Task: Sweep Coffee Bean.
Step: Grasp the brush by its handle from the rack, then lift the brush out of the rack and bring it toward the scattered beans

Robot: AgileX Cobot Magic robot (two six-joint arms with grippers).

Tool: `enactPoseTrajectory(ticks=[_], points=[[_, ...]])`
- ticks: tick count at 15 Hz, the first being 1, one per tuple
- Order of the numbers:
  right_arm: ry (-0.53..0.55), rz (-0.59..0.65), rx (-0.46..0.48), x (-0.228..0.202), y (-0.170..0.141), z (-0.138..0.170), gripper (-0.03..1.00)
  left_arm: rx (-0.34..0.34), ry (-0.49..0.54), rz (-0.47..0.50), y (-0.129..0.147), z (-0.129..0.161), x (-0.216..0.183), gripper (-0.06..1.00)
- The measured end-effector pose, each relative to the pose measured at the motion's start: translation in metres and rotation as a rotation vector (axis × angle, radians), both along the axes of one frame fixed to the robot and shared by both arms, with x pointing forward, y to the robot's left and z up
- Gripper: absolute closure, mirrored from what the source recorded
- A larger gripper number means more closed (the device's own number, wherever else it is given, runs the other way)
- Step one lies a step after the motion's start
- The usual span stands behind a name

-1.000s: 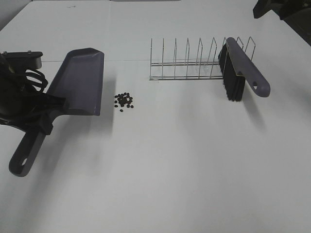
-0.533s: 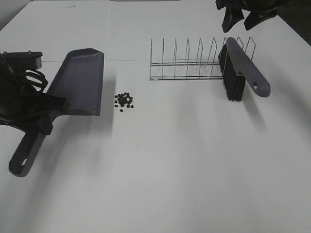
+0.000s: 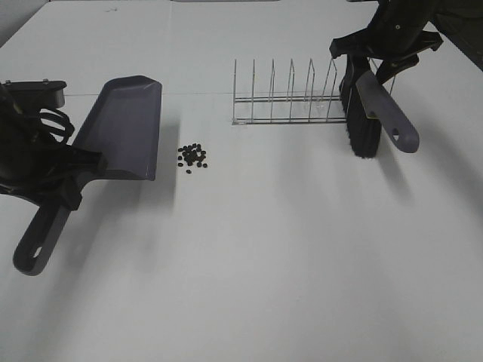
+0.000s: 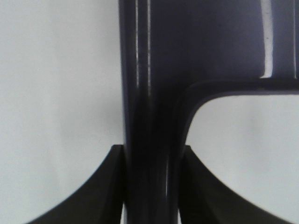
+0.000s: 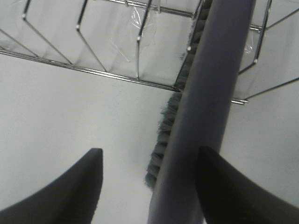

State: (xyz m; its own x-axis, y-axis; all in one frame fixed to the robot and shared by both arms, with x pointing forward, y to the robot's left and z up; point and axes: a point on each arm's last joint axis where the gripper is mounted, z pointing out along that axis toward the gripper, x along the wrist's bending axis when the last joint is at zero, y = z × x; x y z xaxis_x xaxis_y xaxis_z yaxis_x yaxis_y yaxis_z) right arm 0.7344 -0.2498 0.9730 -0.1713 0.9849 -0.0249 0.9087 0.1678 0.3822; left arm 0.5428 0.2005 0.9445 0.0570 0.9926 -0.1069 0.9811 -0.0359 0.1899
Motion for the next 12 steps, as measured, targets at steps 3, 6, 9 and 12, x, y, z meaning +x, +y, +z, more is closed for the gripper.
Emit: enactPoseTrajectory(ticks=[3,6,9,12], points=[[0.028,-0.015,-0.008,0.003,-0.007,-0.016,0.43,0.0,0.002,0.0,0.0,0.0,0.0,0.68],[0.075,-0.015,-0.013,0.006,-0.007,-0.04,0.46,0.001,0.003,0.0,0.0,0.0,0.0,0.68],[0.067,-0.04,-0.017,0.007,-0.011,-0.042,0.57,0.001,0.003,0.0,0.0,0.0,0.0,0.68],[0.056,-0.098,-0.026,0.008,-0.013,-0.042,0.6,0.001,0.003,-0.001,0.0,0.0,0.0,0.68]])
